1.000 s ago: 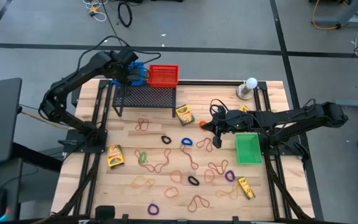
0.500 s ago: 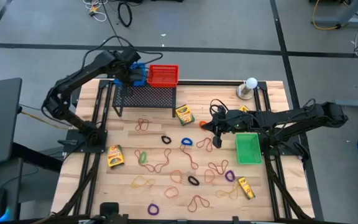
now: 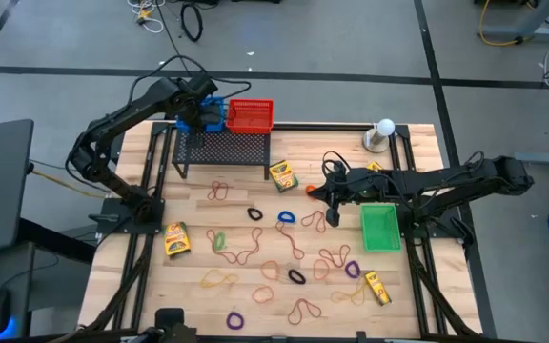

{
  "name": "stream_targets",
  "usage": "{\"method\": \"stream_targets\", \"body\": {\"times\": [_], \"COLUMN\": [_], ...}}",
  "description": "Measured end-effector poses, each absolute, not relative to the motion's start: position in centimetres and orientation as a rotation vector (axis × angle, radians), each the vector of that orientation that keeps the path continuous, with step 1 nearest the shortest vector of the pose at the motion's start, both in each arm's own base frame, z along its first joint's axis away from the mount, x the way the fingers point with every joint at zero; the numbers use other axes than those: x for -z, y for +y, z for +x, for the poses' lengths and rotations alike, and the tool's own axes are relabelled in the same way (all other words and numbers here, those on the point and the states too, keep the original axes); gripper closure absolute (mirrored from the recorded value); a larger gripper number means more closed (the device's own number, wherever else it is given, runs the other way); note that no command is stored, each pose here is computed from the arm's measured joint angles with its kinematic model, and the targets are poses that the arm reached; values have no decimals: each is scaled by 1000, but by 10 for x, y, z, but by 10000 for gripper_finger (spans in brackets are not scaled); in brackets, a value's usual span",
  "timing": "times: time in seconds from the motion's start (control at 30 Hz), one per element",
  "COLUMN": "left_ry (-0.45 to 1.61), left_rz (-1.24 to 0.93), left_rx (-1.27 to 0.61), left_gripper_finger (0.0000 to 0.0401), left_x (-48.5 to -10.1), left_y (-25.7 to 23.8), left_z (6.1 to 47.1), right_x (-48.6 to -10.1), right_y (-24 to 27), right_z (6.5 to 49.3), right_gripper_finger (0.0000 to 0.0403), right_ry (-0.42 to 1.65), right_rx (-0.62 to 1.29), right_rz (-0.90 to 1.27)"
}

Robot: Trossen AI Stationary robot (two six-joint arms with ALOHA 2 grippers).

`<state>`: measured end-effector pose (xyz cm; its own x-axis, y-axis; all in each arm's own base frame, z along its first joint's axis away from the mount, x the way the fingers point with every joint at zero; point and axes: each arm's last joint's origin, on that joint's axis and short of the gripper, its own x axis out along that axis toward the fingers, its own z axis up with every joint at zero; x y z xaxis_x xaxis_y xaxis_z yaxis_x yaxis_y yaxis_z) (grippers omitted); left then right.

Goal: Pick & Place Office Desk Supplies
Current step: Put the blue bin on the shelf

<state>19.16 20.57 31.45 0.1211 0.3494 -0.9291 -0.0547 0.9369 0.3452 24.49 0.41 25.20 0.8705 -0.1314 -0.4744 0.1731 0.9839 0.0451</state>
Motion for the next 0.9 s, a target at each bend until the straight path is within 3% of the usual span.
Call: {"method": "stream_targets", "body": {"times": [0.37,0.9], "left_ry": [1422,1392], "left_rz": [240,263], "left_rx": [-306,-325], "left_gripper_finger": [334,322], "left_x": [-315,-320], "left_y": [206,205], "left_z": [192,191], "right_x": [-253,-253], "right_y": [4,4], "right_z": [246,245], "right_gripper_finger": [396,396], "right_ry": [477,478], "right_rx": [158,158], "right_rz": [89,89]}}
